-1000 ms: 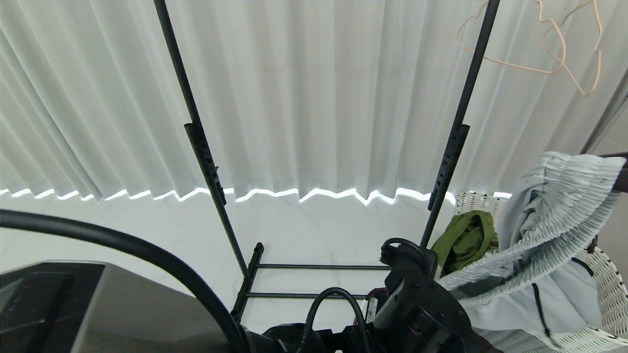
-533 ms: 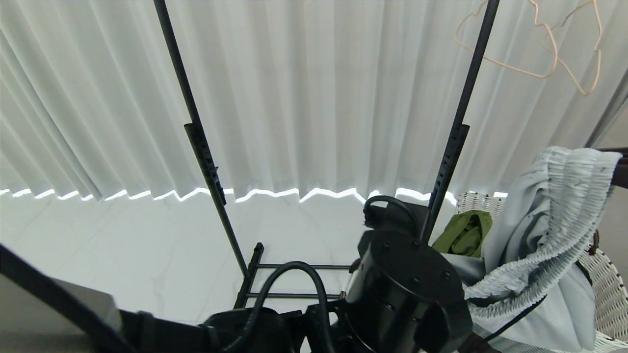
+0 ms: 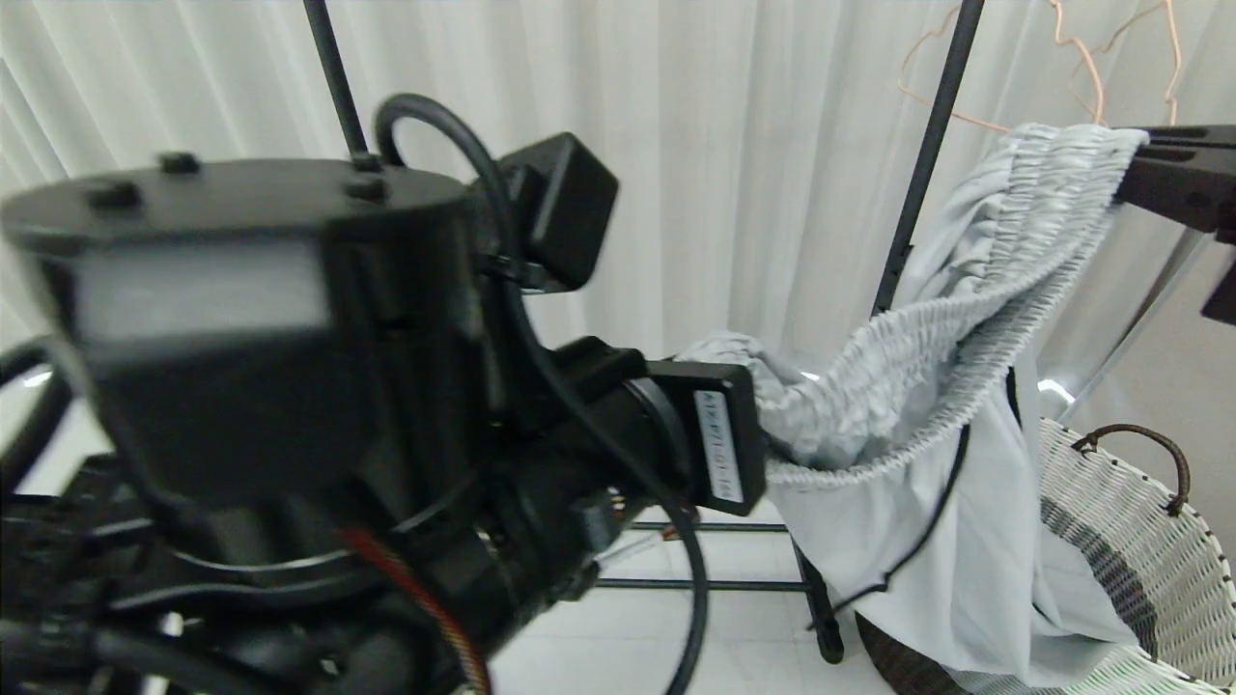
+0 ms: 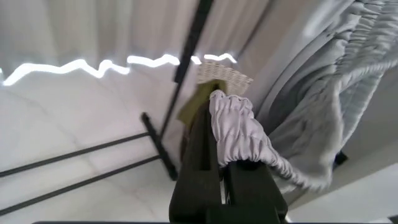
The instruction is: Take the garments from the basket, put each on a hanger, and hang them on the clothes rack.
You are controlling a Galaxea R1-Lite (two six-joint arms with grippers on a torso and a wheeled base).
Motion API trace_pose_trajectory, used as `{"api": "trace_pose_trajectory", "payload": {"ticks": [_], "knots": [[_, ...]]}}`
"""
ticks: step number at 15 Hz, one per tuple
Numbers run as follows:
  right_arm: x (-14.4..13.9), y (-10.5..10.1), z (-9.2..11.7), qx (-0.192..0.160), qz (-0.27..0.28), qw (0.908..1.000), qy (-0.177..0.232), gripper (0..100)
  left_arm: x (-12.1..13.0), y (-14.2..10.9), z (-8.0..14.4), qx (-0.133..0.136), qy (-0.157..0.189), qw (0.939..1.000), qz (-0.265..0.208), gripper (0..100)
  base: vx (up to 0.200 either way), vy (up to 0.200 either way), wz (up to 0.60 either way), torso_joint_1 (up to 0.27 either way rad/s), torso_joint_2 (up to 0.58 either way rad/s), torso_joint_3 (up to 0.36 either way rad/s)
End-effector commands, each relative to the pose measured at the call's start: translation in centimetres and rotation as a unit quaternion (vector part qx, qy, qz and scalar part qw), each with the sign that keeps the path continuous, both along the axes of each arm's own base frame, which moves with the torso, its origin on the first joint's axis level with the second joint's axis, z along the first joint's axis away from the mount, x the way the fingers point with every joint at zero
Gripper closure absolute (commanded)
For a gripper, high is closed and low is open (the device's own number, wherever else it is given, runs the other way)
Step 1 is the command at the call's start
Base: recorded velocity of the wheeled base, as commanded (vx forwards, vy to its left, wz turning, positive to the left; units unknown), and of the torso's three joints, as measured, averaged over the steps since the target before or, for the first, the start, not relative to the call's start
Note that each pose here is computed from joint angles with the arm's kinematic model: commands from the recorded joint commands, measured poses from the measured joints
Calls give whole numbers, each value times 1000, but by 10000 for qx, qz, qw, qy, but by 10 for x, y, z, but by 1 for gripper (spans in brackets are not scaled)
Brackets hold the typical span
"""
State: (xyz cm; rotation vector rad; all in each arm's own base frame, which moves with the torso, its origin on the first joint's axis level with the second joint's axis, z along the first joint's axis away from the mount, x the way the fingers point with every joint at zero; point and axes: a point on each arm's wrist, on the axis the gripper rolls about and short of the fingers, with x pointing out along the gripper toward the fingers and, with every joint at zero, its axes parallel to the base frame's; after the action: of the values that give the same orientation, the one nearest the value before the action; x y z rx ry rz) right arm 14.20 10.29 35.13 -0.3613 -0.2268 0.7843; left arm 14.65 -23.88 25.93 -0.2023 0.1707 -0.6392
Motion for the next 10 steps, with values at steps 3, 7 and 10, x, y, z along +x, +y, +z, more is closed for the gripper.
{"api": "trace_pose_trajectory", "payload": {"ticks": [3, 7, 10], "knots": [[43, 59, -8, -167, 470, 9986, 168, 100, -20, 94, 22, 46, -259, 9989, 384, 100, 0, 0, 0, 0, 0, 0], [65, 97, 0, -69, 701, 9975, 75, 100, -49, 139, 62, -186, -420, 9989, 53, 100, 0, 0, 0, 0, 0, 0], [69, 101, 6, 14, 709, 9975, -14, 100, -56, 148, 79, -297, -517, 9982, -67, 100, 0, 0, 0, 0, 0, 0]]}}
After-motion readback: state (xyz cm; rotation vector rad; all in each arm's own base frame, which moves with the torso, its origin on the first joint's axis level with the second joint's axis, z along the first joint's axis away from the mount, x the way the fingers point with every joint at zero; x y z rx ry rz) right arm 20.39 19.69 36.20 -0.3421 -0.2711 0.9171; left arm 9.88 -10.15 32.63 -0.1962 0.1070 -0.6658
